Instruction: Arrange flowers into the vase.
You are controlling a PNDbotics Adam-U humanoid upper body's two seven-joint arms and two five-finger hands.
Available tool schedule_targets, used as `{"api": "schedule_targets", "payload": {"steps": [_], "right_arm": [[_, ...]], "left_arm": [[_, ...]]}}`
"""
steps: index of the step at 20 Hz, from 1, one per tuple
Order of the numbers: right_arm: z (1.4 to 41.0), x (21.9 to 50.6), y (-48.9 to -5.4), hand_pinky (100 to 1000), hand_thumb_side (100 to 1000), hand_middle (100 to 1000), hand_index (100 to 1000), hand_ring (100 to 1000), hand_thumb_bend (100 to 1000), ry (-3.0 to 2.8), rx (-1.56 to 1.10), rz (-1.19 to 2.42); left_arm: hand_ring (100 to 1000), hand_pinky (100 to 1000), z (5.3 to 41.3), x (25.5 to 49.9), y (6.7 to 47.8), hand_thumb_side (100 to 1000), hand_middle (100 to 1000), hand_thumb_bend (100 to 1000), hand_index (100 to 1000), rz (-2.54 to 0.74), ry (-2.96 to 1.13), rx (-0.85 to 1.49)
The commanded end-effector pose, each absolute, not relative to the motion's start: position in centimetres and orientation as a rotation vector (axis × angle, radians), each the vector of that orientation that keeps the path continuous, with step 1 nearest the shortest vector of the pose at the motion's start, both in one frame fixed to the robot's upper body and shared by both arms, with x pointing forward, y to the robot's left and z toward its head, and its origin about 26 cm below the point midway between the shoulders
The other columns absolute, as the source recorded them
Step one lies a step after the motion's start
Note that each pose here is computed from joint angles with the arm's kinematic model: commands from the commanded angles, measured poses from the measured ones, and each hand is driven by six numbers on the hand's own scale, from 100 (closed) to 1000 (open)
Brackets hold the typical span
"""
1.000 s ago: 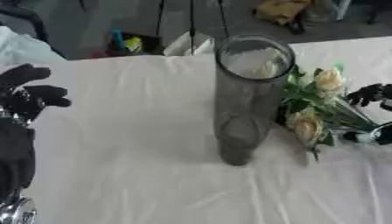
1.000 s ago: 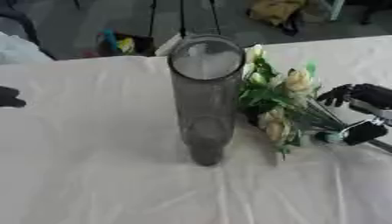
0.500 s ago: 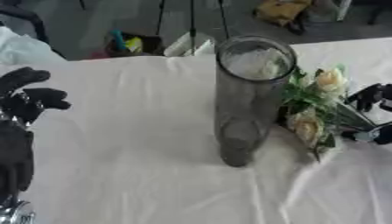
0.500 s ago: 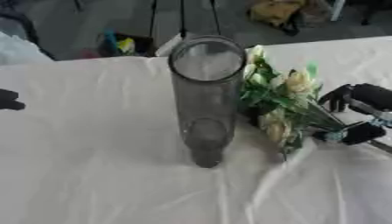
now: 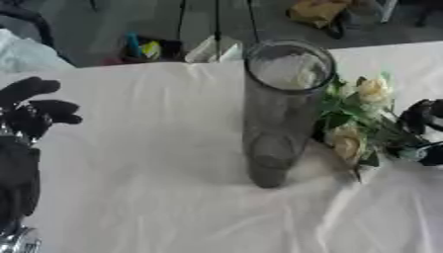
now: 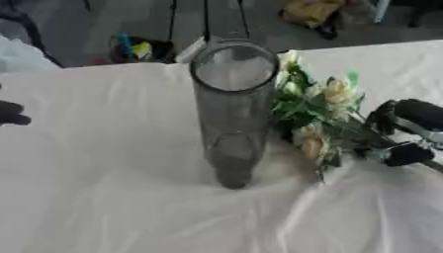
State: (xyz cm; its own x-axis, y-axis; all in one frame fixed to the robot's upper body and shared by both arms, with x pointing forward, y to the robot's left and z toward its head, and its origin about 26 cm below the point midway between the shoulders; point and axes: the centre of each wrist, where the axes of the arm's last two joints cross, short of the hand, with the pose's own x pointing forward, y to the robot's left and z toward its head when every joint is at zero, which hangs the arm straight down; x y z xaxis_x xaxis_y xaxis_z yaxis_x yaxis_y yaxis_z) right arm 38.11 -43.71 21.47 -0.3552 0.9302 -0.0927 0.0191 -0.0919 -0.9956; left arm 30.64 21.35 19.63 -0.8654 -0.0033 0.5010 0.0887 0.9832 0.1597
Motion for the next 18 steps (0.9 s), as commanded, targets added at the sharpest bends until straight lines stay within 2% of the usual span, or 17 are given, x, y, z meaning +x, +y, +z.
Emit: {"api": "schedule_targets", "payload": {"steps": [1,4,15,18], "right_arm": [[23.0,37.71,-44.2,534,503,395,616,453,145,-1.435,-1.119,1.547],[22.95,37.72,-44.26,525,478,388,606,446,100,-1.44,-1.119,1.538],[22.37,37.88,-44.53,547,401,339,554,403,100,-1.468,-1.061,1.505],[22.34,37.89,-44.59,492,413,287,514,342,100,-1.487,-1.032,1.485]], "left_arm": [[634,593,20.24,30.49,21.14,1000,710,108,813,-0.256,-2.631,-0.07],[633,592,20.24,30.49,21.1,1000,709,106,812,-0.258,-2.63,-0.073],[627,590,20.24,30.49,21.04,1000,704,109,809,-0.26,-2.628,-0.075],[626,590,20.24,30.49,21.02,1000,703,109,808,-0.262,-2.627,-0.076]]}}
